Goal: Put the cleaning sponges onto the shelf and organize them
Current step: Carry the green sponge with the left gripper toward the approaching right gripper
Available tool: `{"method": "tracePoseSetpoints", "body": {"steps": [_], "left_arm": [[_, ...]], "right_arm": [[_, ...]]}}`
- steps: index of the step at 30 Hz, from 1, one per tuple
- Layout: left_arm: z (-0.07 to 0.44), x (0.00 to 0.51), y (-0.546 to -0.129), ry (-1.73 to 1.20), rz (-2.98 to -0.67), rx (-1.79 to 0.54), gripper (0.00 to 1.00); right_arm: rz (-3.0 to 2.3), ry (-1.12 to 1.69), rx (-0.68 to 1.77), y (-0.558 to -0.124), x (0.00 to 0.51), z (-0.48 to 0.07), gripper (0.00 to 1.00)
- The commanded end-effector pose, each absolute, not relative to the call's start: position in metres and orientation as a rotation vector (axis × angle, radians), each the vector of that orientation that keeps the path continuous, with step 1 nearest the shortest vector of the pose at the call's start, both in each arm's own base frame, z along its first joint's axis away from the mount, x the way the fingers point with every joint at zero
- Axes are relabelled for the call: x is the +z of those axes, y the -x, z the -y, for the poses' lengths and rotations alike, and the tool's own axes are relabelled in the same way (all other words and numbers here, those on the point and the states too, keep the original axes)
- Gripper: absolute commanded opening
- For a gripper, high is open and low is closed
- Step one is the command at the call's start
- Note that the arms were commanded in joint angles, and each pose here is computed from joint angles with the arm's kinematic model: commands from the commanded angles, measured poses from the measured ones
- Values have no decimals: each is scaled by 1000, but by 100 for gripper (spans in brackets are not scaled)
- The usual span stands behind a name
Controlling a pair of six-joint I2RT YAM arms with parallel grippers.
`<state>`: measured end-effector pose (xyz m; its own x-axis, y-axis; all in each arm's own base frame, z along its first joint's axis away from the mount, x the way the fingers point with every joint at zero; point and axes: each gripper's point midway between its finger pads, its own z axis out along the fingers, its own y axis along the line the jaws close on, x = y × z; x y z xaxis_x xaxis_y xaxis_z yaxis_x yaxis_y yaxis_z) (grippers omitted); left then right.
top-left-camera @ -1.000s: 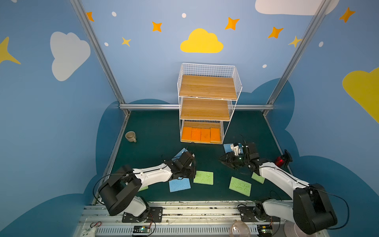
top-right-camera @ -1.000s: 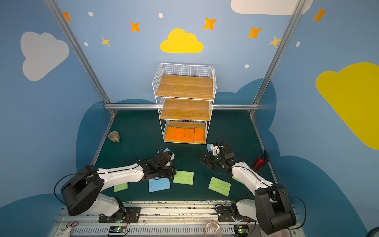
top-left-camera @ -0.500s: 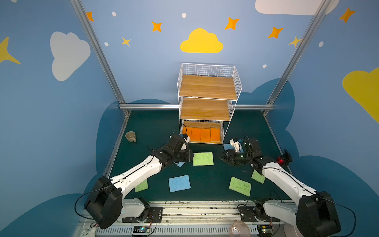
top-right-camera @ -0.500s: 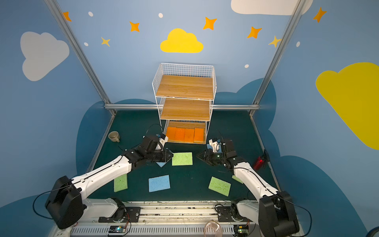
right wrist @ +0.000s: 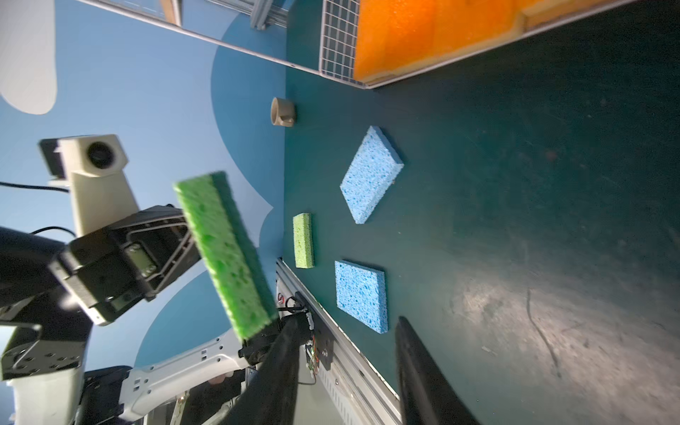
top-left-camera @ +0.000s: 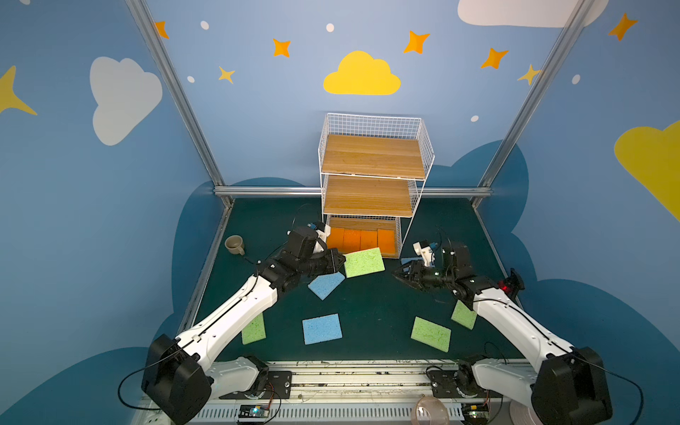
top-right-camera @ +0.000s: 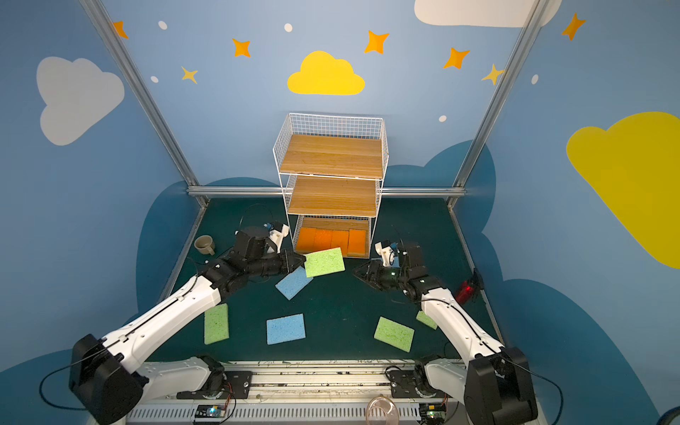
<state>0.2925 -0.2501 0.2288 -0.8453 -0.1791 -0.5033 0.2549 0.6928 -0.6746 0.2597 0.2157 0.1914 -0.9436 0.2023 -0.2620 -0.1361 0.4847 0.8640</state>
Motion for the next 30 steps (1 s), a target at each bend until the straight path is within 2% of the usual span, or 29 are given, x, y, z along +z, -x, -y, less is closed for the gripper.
{"method": "tracePoseSetpoints", "body": {"steps": [1,7,13,30], "left_arm": [[256,228,-288,-104,-2384,-1112,3],[256,231,-292,-126,-2381,-1150,3],[260,240,-294,-173,-2377,-1170,3],[268,239,-300,-195,-2382,-1221,3]], "right_arm": [[-2322,81,1503,-258,224,-223,42],[-2288,158,1551,-256,235,-229,42],[-2287,213,1598,-259,243,-237,32],[-2317,258,1623,-266,240,-250,24]]}}
